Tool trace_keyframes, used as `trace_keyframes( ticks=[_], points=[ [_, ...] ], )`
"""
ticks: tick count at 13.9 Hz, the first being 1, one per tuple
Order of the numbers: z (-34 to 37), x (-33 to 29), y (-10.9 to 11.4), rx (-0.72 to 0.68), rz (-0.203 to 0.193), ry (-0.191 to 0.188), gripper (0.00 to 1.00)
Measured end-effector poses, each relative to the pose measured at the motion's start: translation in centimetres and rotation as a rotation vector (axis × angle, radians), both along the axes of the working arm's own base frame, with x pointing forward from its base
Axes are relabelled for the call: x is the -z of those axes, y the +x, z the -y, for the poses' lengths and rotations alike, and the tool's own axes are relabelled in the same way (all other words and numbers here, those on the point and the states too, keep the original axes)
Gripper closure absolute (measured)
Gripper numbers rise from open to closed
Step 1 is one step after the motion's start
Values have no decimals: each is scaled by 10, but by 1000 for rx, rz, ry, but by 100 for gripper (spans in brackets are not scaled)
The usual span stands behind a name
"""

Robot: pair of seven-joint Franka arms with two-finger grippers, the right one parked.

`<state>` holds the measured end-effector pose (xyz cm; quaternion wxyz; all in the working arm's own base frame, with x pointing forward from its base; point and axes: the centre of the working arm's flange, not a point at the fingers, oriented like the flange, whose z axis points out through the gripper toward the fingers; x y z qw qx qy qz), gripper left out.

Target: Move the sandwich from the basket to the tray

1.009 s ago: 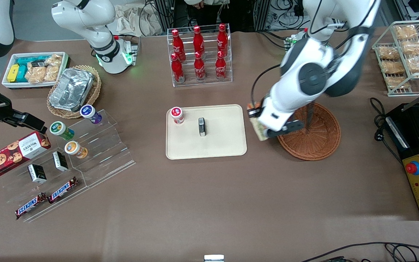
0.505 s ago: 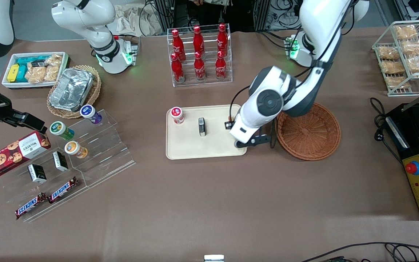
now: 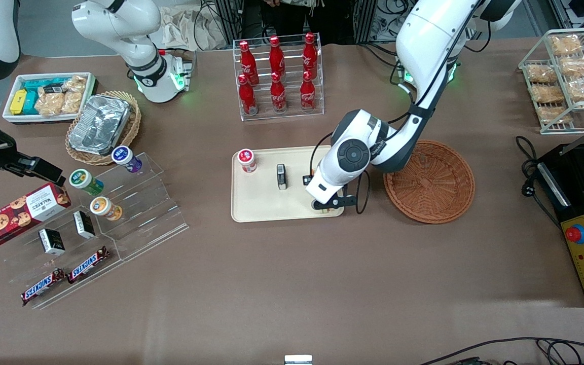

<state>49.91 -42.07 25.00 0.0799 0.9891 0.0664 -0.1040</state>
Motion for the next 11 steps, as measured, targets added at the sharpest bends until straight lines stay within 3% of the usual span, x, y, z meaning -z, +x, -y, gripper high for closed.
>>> trace_keyframes(
  ticks=[1, 3, 5, 8, 9, 11],
  points=[
    [-2, 6, -3, 6, 0, 5, 80],
    [-7, 8, -2, 17, 16, 21, 59],
    [-22, -11, 12, -9, 39, 18, 37],
    [-90, -69, 46, -82, 6, 43, 5],
    [-115, -93, 53, -87, -3, 49, 0],
    [-162, -138, 58, -56, -2, 75, 0]
  ],
)
